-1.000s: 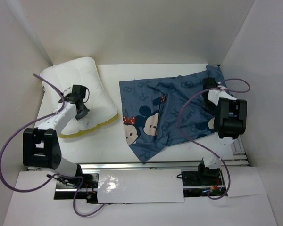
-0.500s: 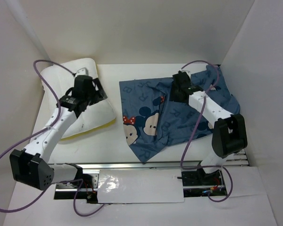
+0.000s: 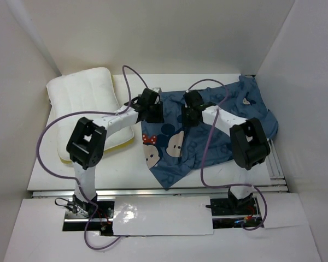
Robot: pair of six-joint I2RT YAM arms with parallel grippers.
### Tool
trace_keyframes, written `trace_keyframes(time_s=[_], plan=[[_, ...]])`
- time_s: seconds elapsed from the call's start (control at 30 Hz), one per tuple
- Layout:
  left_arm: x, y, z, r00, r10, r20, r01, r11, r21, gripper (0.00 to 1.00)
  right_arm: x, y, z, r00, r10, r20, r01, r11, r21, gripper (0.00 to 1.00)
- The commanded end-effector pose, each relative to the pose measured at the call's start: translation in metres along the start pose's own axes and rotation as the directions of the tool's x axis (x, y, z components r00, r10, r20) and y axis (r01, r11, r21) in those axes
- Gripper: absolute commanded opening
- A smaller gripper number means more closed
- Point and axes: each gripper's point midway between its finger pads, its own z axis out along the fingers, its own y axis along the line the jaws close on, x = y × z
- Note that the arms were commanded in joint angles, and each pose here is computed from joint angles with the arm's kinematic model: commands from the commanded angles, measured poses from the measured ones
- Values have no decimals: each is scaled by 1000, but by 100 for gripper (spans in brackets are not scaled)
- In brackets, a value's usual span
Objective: Put the pillow into the pillowcase
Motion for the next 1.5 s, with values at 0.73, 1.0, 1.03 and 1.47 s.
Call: trace_keyframes(time_s=[0.73,1.0,1.03,1.47], plan=[[52,142,42,950,-293,-111,170,778,-605,0,-22,-2,-1,999,25,46,-19,993,-113,74],[38,154,39,948,-310,-73,203,764,-613,0,-33,4,17,998,36,45,-32,995,-99,51],[38,154,39,950,-303,-78,194,766,-612,0,-34,2,18,998,37,49,-32,996,-88,50],[35,151,40,952,-297,-75,196,779,-595,0,-40,30,40,998,-16,61,18,999,-40,47]])
